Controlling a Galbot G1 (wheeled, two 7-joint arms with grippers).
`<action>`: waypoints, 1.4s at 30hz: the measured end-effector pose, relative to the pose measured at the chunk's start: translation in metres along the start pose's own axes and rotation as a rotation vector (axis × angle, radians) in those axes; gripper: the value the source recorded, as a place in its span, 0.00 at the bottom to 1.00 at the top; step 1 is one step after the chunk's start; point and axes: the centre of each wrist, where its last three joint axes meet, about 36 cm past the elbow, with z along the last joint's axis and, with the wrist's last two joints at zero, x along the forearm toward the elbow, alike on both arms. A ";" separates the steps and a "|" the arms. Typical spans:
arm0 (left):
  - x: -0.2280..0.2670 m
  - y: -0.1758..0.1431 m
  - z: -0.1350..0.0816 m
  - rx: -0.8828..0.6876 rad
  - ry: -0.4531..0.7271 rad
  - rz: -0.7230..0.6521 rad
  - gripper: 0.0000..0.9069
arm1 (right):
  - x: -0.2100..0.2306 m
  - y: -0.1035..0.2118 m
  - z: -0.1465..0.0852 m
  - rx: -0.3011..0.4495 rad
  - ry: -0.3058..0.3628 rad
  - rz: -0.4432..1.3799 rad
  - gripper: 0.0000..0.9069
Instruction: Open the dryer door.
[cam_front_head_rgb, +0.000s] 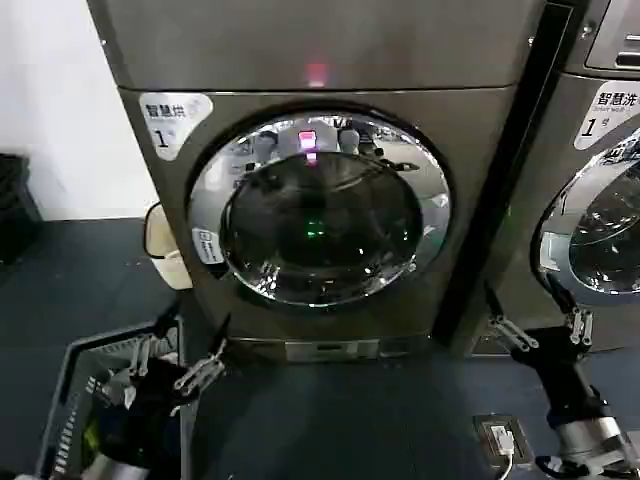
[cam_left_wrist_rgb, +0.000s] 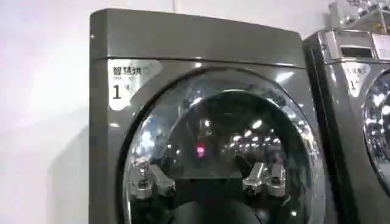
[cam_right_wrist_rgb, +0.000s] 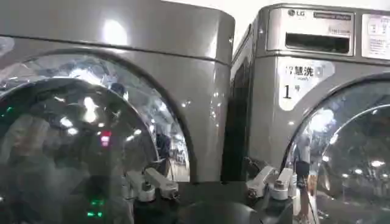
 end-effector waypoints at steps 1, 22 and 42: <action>0.000 0.000 0.000 0.003 -0.003 0.005 1.00 | 0.000 0.000 0.001 -0.001 0.002 -0.012 1.00; 0.001 0.002 -0.012 -0.002 0.027 0.021 1.00 | -0.105 -0.032 0.034 -0.126 0.000 -0.608 1.00; 0.011 0.002 -0.027 -0.001 0.036 0.013 1.00 | -0.218 0.037 0.066 -0.083 0.009 -0.865 1.00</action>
